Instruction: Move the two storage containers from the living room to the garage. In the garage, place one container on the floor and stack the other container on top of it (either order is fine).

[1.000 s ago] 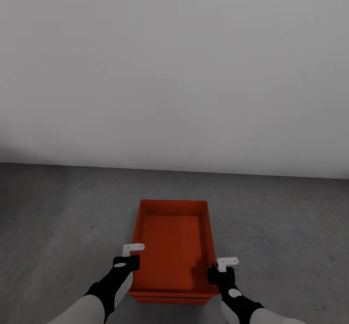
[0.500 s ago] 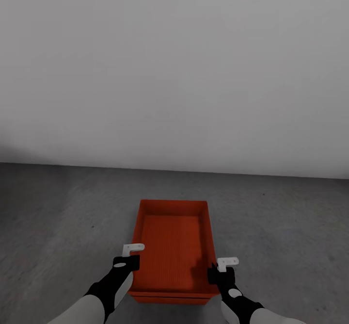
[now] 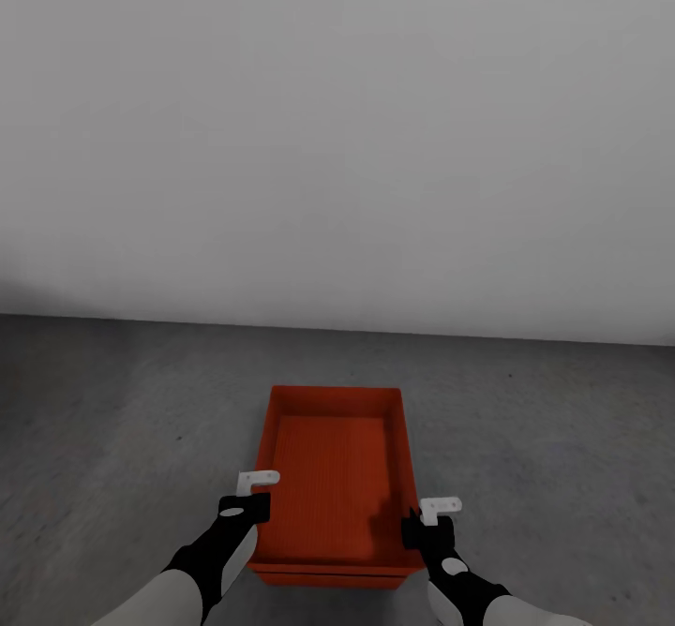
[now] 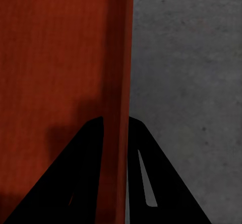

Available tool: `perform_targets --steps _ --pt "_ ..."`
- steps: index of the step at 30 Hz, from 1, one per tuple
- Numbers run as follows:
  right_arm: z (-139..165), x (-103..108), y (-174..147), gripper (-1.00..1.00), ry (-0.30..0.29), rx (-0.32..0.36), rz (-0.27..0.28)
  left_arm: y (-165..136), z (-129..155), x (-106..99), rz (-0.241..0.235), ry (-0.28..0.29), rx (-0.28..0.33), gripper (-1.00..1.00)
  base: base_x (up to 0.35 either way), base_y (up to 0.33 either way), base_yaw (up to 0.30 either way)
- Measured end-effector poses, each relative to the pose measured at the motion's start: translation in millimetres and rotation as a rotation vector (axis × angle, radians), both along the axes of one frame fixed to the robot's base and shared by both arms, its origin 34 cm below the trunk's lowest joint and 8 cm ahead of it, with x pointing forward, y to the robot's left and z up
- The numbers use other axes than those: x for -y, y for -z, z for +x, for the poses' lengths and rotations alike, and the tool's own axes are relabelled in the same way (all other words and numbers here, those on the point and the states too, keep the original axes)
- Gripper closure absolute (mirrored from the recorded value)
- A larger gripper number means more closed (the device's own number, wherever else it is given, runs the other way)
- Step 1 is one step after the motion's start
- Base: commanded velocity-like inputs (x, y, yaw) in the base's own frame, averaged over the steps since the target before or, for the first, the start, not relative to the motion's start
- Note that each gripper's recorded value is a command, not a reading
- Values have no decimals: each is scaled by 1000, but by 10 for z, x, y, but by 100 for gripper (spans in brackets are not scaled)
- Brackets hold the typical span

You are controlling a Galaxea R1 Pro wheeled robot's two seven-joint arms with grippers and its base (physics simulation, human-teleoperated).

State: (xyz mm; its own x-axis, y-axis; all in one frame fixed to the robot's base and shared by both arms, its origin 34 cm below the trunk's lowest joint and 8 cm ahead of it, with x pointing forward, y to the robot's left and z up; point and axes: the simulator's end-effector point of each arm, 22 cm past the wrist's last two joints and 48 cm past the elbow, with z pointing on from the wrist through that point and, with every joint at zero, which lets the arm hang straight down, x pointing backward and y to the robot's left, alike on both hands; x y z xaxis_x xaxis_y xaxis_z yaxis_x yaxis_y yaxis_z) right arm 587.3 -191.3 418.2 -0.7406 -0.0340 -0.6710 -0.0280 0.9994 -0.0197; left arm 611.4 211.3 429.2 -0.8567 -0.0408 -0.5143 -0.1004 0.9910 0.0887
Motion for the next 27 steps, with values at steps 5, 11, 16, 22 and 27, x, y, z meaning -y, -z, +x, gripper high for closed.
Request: perform_targets --steps 5,11,16,22,27 --pt "0 2 1 100 -2 -1 0 3 -3 1 0 1 -1 100 0 0 0" --pt "1 5 1 100 -3 -1 -1 5 -7 3 0 1 -2 100 0 0 0" --pt "2 5 0 100 -1 0 0 1 -3 5 0 0 -1 100 0 0 0" --pt "2 5 0 100 -1 0 0 1 -2 5 0 0 -1 100 0 0 0" --pt "7 -1 27 100 -3 4 -1 37 -7 -4 -2 -2 0 100 0 0 0"
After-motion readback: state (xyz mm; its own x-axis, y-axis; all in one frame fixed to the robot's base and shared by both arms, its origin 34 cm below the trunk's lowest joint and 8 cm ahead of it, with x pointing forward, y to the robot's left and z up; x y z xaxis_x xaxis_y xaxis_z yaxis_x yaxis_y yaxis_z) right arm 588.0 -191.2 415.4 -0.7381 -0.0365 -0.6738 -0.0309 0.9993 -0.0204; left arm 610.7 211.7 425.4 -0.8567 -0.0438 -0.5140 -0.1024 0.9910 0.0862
